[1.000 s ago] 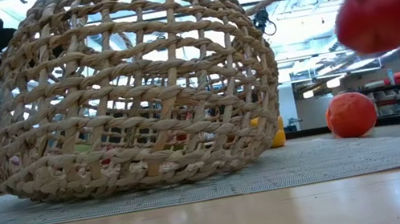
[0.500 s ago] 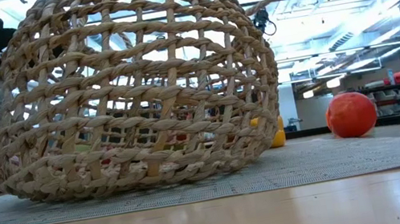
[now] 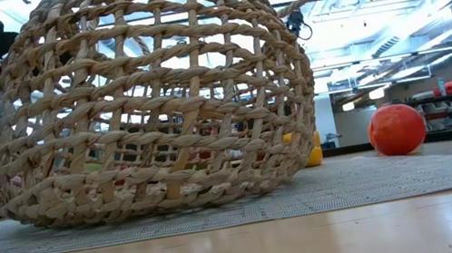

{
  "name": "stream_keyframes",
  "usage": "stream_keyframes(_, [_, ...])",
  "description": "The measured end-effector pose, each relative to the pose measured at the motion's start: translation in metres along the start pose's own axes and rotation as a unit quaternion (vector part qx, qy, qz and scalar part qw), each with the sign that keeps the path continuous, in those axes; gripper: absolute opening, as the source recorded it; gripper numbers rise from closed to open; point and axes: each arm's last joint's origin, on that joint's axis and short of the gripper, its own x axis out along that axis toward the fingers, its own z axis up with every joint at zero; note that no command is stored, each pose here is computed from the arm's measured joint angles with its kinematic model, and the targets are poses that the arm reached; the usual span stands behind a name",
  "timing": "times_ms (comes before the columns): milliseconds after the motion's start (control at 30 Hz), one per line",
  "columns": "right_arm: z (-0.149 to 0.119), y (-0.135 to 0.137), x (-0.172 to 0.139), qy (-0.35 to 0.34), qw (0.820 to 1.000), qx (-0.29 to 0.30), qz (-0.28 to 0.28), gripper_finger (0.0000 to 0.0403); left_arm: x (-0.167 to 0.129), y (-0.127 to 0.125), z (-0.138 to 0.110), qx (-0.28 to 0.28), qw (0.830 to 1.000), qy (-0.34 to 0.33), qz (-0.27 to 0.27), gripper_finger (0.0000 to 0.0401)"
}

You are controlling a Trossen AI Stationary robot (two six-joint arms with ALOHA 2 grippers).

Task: Build produce basket
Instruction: Put the red apple into the brown woven basket

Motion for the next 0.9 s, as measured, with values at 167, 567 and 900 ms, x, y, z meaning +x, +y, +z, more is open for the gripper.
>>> stream_keyframes(167, [0.015, -0.005, -0.003, -0.034, 0.999, -0.004, -0.01, 0.0353, 0.0, 0.0, 0.0, 0.0, 1.0, 0.0, 0.0, 0.0389])
stream_keyframes(567, [0.025, -0.009, 0.002, -0.107, 0.988, 0.016, -0.114, 0.0353, 0.0, 0.0, 0.0, 0.0, 1.0, 0.0, 0.0, 0.0389])
stream_keyframes(900, [0.023, -0.015, 0.004, -0.092, 0.987, 0.028, -0.126, 0.0356, 0.0, 0.0, 0.0, 0.0, 1.0, 0.0, 0.0, 0.0389])
